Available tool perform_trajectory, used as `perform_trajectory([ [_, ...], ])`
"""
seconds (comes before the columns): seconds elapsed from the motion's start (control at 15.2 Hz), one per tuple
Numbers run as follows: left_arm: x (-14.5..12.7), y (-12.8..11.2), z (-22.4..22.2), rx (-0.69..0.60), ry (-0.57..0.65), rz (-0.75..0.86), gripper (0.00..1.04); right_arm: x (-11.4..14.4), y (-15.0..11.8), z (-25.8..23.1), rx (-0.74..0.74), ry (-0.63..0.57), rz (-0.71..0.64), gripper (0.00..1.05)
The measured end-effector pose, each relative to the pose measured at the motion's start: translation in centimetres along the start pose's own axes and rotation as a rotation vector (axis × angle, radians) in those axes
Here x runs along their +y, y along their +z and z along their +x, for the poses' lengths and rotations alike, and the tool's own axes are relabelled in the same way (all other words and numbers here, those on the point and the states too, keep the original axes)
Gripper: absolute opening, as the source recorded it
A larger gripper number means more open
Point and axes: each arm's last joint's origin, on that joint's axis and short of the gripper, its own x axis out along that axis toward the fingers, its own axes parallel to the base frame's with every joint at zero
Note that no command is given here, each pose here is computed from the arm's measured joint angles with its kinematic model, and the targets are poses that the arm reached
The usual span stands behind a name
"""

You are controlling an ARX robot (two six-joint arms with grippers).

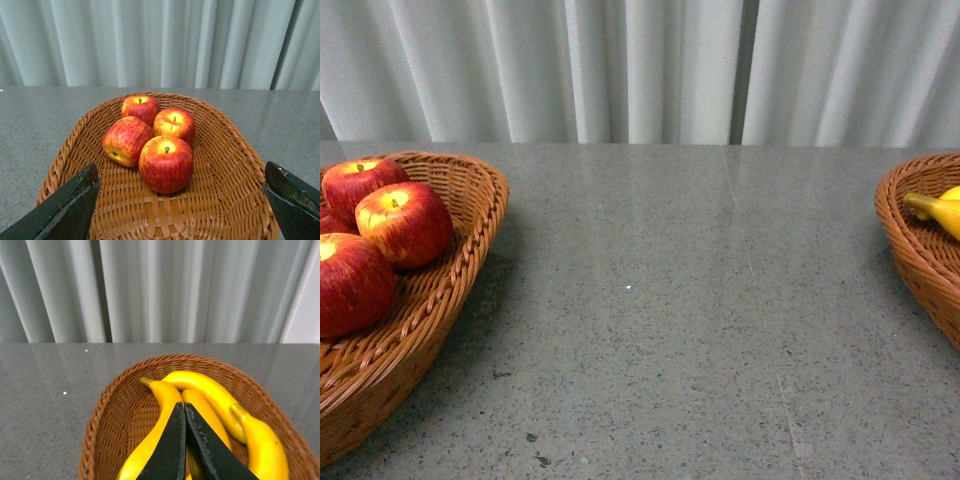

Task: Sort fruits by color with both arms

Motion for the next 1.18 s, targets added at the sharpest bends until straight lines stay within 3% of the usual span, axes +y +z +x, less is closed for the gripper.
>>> perform_trajectory([
  [0.46, 0.0, 0.0, 0.0, 0.000, 0.000, 0.000, 0.98, 0.7, -2.5, -1.8, 0.007, 0.013, 0.003, 0.02],
  [1.18, 0.0, 0.0, 0.0, 0.000, 0.000, 0.000, 0.98, 0.7, -3.7, -3.3, -0.006, 0.013, 0.003, 0.02],
])
